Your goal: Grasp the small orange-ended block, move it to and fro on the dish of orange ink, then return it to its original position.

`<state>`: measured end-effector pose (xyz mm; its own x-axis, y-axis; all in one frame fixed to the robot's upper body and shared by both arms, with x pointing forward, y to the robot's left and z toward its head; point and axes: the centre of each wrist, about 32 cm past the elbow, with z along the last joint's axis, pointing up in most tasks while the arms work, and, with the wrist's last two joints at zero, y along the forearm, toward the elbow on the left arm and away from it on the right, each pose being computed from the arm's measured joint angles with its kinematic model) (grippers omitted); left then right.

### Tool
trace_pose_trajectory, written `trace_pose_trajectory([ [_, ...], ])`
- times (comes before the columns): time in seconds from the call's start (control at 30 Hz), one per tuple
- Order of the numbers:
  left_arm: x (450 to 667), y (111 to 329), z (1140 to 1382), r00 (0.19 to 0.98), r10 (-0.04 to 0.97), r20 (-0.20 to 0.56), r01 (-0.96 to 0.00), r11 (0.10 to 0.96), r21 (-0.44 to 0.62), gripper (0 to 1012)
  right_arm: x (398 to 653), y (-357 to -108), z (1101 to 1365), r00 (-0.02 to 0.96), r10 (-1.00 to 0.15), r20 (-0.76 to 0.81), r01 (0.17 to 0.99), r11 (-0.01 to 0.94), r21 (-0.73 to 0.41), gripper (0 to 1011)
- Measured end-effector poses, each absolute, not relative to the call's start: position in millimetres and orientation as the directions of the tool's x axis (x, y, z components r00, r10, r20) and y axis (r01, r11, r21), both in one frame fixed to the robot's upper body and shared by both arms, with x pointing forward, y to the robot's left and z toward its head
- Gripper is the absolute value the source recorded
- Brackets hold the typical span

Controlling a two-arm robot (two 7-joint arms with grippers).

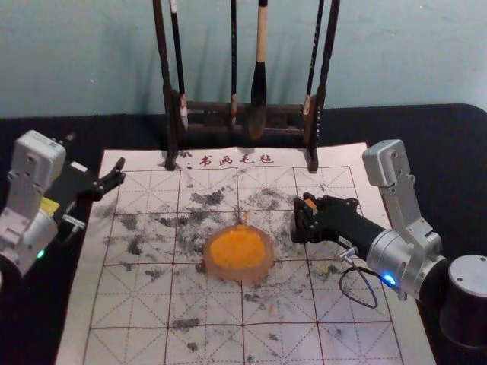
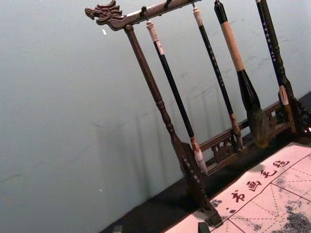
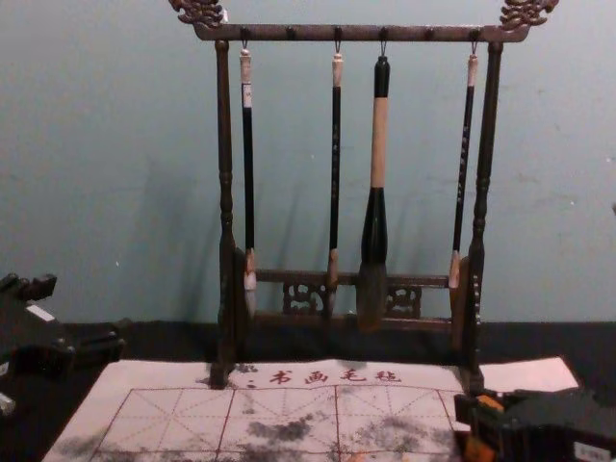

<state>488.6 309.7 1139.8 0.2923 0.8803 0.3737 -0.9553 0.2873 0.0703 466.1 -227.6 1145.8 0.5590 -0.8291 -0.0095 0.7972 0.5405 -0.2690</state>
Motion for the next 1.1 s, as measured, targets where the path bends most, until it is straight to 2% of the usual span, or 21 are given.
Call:
trace_pose_trajectory([
  [0.13,488.6,309.7,1139.8,0.292,0.88,0.374,-0.955,0.287,0.07,1001,466.1,-227.7,1145.9,0.559,-0.829,-0.009,0.797,0.541,-0.269,227],
  [0.17,488.6,309.7,1139.8,0.292,0.88,0.374,-0.955,0.287,0.07,1001,466.1,-227.7,1145.9,0.559,-0.829,-0.009,0.797,0.541,-0.269,289],
  [0.23,488.6,309.7,1139.8,0.292,0.88,0.374,-0.955,0.287,0.07,1001,466.1,-227.7,1145.9,0.559,-0.829,-0.009,0.797,0.541,-0.269,327],
  [0.27,488.6,309.7,1139.8,0.292,0.88,0.374,-0.955,0.287,0.07,1001,466.1,-227.6,1146.0,0.559,-0.829,-0.009,0.797,0.541,-0.268,383],
  [0.3,488.6,309.7,1139.8,0.292,0.88,0.374,-0.955,0.287,0.07,1001,466.1,-227.6,1146.0,0.56,-0.829,-0.009,0.797,0.541,-0.268,383],
  [0.47,488.6,309.7,1139.8,0.292,0.88,0.374,-0.955,0.287,0.07,1001,466.1,-227.6,1146.1,0.56,-0.829,-0.009,0.797,0.541,-0.268,557],
  [0.5,488.6,309.7,1139.7,0.292,0.88,0.374,-0.955,0.287,0.07,1001,466.1,-227.6,1146.1,0.56,-0.829,-0.009,0.797,0.541,-0.268,557],
  [0.6,488.6,309.7,1139.8,0.292,0.88,0.374,-0.955,0.287,0.07,1001,466.1,-227.6,1146.2,0.56,-0.829,-0.01,0.797,0.542,-0.268,684],
  [0.77,488.6,309.7,1139.8,0.292,0.88,0.374,-0.955,0.287,0.07,1001,466.1,-227.6,1146.2,0.56,-0.829,-0.01,0.797,0.542,-0.268,807],
  [0.8,488.6,309.6,1139.8,0.292,0.88,0.374,-0.955,0.287,0.07,1001,466.1,-227.6,1146.2,0.56,-0.829,-0.01,0.797,0.542,-0.268,868],
  [0.83,488.6,309.6,1139.8,0.292,0.88,0.374,-0.955,0.287,0.07,1001,466.1,-227.6,1146.2,0.56,-0.829,-0.01,0.797,0.542,-0.268,868],
  [1.0,488.6,309.7,1139.8,0.292,0.88,0.374,-0.955,0.287,0.07,1001,466.1,-227.6,1146.2,0.56,-0.829,-0.01,0.797,0.542,-0.267,1002],
  [1.1,488.6,309.7,1139.8,0.292,0.88,0.374,-0.955,0.287,0.07,1001,465.6,-228.1,1149.2,0.55,-0.835,0.006,0.819,0.538,-0.2,1003],
])
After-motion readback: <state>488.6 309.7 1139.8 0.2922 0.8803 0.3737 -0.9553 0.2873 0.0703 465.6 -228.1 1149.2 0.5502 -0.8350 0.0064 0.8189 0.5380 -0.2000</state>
